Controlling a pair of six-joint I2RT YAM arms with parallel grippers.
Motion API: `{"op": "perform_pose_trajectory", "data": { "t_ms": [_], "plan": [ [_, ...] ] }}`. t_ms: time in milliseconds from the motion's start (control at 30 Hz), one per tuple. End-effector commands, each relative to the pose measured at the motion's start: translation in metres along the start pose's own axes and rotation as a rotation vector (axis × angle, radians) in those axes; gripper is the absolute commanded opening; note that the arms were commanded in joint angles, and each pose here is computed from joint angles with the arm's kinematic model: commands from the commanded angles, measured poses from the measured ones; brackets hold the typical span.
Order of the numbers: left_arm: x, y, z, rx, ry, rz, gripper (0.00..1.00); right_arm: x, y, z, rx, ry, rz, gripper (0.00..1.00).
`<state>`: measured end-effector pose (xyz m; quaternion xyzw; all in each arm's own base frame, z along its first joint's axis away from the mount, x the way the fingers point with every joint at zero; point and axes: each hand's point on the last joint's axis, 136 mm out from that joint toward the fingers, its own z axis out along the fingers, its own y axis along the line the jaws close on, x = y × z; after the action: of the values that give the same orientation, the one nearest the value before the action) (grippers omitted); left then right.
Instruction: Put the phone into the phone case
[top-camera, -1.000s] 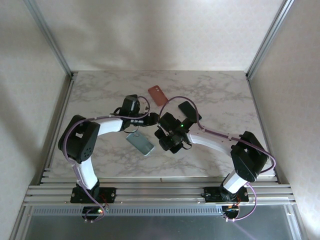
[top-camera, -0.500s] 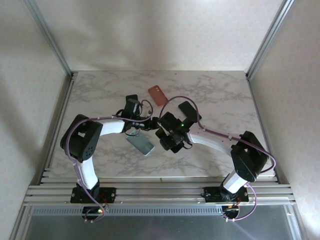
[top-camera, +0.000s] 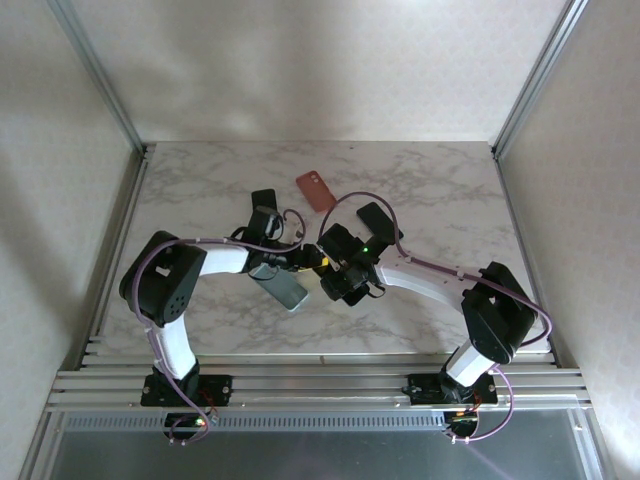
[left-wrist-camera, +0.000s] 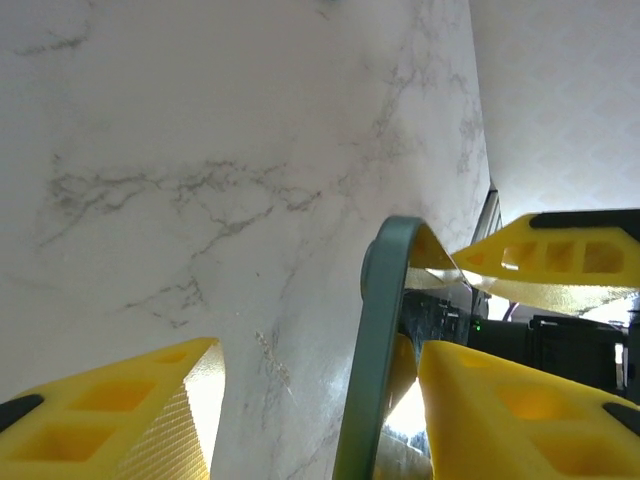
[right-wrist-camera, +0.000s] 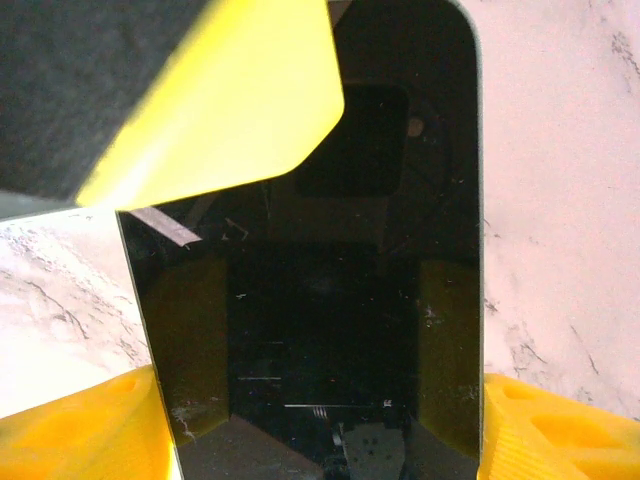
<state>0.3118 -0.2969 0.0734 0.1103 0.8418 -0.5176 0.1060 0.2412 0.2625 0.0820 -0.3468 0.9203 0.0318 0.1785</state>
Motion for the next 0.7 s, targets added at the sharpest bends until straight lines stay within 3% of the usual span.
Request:
{"op": "perform_pose_trajectory", "data": {
  "t_ms": [0,667],
  "plan": [
    [0.001,-0.022,-0.002,0.06,0.0,0.054,0.53,-0.004,-0.005,-0.004,0.016,-0.016,0.008,0.68],
    [0.007,-0.027,0.01,0.086,0.03,0.046,0.49,-0.006,-0.005,0.0,0.023,-0.004,0.006,0.68]
  ]
}}
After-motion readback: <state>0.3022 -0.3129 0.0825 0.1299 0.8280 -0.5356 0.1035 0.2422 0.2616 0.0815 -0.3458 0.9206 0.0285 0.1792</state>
